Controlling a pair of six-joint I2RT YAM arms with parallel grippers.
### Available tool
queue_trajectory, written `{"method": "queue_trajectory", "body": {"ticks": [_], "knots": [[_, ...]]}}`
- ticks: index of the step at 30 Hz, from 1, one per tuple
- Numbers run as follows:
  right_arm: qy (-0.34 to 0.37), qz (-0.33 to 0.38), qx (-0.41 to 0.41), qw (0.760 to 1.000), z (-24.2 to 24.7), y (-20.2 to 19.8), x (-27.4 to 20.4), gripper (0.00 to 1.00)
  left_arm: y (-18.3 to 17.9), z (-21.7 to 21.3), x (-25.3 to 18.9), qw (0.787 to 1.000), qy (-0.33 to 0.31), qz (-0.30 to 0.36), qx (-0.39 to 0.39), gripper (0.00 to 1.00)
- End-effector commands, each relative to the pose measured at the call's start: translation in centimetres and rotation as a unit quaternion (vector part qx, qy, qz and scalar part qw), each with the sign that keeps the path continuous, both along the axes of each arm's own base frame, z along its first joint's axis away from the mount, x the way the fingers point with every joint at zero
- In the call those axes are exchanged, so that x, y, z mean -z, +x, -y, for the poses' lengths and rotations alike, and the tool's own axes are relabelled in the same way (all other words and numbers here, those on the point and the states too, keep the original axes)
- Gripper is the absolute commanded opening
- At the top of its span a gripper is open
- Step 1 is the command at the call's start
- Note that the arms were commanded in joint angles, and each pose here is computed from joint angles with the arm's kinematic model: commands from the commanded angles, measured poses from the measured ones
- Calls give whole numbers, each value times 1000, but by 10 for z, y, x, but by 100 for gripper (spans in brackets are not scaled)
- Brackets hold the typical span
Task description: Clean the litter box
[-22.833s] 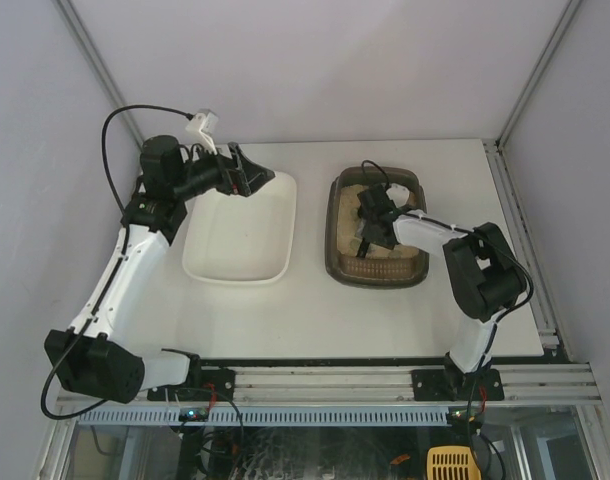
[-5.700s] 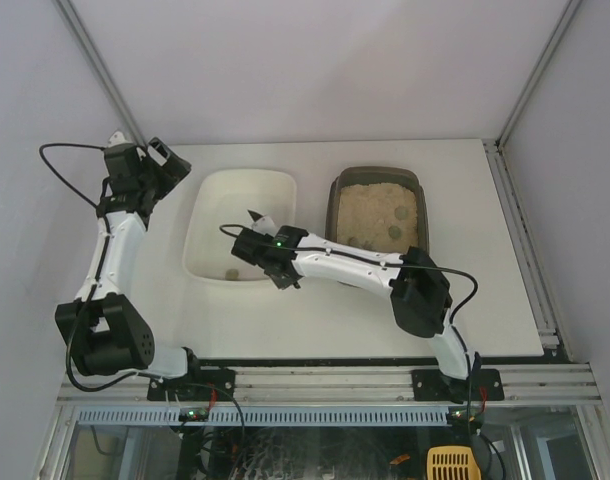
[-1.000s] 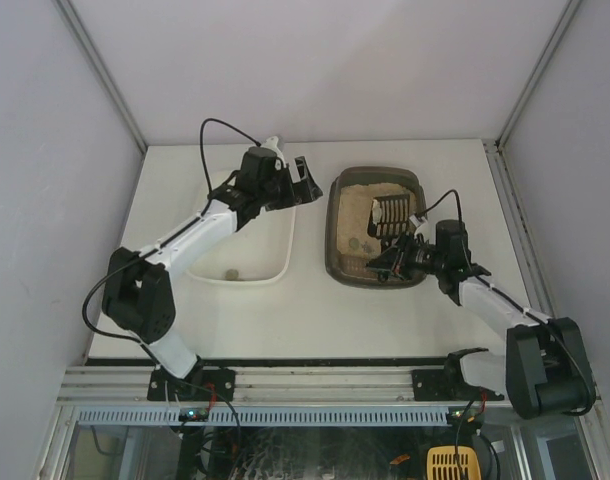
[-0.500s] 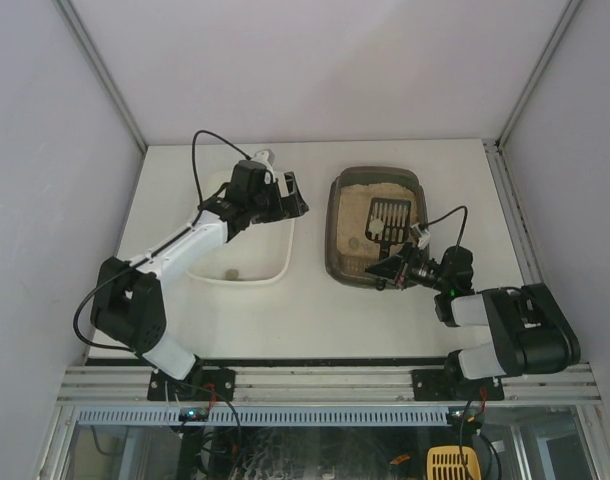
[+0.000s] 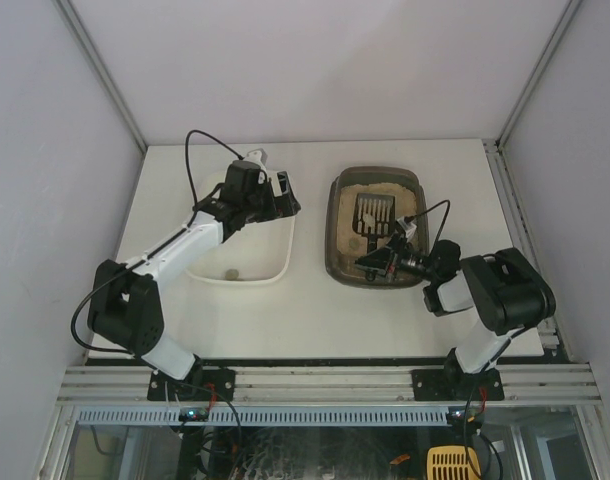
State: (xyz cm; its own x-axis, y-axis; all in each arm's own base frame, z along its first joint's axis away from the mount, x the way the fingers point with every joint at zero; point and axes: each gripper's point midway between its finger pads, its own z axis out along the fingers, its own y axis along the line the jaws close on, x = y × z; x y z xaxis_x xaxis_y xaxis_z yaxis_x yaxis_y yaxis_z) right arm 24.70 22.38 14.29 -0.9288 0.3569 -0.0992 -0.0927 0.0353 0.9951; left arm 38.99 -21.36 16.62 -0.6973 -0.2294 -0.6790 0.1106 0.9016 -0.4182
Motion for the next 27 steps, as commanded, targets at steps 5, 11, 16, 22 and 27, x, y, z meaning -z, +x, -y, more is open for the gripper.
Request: {"method": "queue_trajectory", "body": {"ticks": [5,11,16,22,27], "knots": [[35,58,-30,997,-17,4,-40,0,3,-5,-1,1000,10,14,-3,100],[35,24,14,999,1,21,-27,0,3,-4,-1,1000,7,12,-2,100],[41,12,-9,999,-8,18,-28,0,2,-4,-1,1000,8,13,-1,100],[37,0,-20,999,-13,15,-27,0,1,-5,-1,1000,9,14,1,100],[41,-13,-42,998,-17,6,-23,0,1,-4,-2,1000,8,15,2,100]]}}
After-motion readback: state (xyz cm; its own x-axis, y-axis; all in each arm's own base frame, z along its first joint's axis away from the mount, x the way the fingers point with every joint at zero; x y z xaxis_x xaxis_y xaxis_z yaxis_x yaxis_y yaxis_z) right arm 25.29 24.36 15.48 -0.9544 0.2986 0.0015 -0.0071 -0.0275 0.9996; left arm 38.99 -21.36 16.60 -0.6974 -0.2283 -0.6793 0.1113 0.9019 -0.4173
